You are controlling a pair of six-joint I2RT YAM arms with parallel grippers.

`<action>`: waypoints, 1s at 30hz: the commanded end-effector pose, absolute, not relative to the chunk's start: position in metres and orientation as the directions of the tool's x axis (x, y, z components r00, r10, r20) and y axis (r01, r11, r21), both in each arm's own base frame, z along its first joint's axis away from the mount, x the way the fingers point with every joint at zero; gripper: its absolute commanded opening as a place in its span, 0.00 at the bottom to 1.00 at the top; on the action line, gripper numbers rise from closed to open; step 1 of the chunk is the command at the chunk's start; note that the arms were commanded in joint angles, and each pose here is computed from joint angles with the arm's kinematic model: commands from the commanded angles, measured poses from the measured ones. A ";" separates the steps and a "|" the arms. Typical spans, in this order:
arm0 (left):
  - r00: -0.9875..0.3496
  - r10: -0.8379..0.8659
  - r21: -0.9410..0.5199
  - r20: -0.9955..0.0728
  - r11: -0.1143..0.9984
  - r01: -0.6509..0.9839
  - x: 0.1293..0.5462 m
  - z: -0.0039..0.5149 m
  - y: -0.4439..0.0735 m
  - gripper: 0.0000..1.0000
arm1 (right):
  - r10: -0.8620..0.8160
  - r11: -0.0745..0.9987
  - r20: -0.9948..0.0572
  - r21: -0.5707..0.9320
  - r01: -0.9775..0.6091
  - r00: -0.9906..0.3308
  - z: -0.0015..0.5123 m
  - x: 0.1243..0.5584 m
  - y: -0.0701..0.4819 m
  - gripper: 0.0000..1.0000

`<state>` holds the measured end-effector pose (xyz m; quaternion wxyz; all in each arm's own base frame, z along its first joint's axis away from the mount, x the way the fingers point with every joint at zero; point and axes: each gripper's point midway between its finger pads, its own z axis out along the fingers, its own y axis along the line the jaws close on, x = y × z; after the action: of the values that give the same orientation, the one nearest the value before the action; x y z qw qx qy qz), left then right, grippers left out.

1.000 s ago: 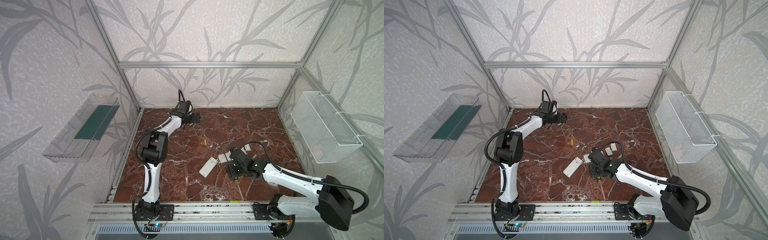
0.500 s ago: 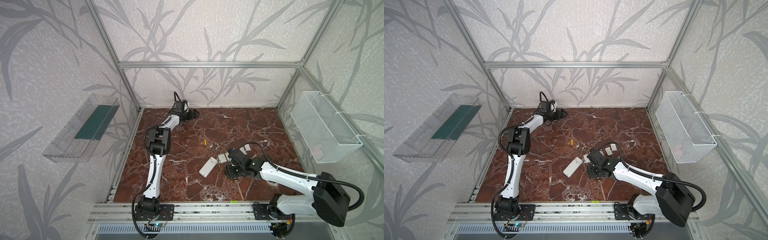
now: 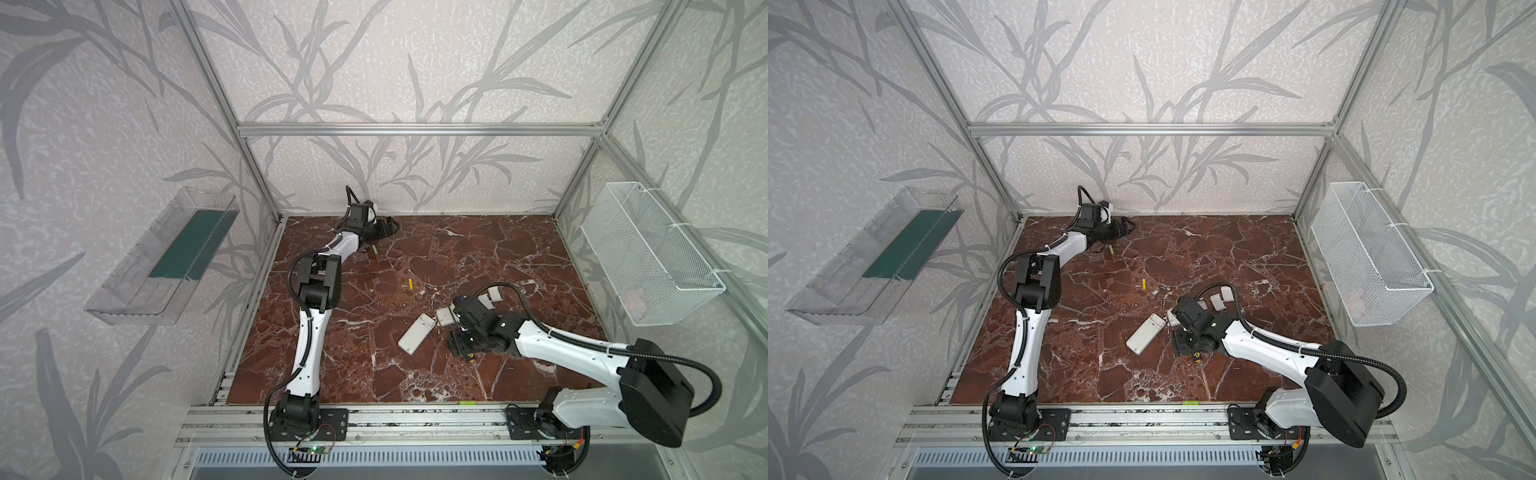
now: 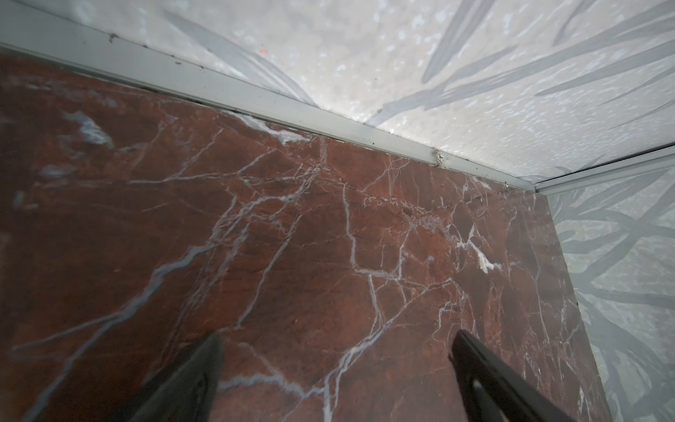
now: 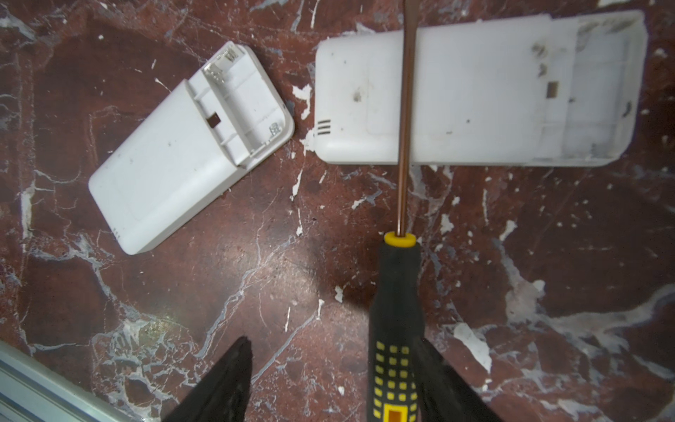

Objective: Unload the batteries from the remote control

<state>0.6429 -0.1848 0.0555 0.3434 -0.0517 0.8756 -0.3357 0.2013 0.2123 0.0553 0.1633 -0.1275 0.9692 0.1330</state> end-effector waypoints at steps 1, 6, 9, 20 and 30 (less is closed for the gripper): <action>-0.802 -0.371 -0.660 -0.468 0.750 0.038 0.629 0.032 -0.177 0.99 | -0.212 0.930 -0.353 0.214 -0.299 -0.911 0.061 0.205 0.215 0.69; -0.778 -0.422 -0.686 -0.466 0.728 0.016 0.626 0.035 -0.166 0.99 | -0.222 0.927 -0.358 0.210 -0.310 -0.907 0.063 0.206 0.216 0.69; -0.753 -0.465 -0.721 -0.466 0.693 0.017 0.628 0.045 -0.156 0.99 | -0.226 0.925 -0.357 0.212 -0.315 -0.906 0.064 0.206 0.217 0.69; -0.682 -0.572 -0.758 -0.455 0.651 -0.041 0.628 0.058 -0.114 0.99 | -0.230 0.922 -0.359 0.218 -0.321 -0.905 0.067 0.204 0.217 0.69; -0.681 -0.566 -0.758 -0.464 0.652 -0.024 0.619 0.062 -0.115 0.99 | -0.228 0.916 -0.446 0.203 -0.346 -0.865 0.087 0.216 0.217 0.70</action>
<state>0.6297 -0.1131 0.0615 0.3744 -0.1665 0.8291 -0.3805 0.2038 0.2147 0.0638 0.1717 -0.1431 0.9654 0.1347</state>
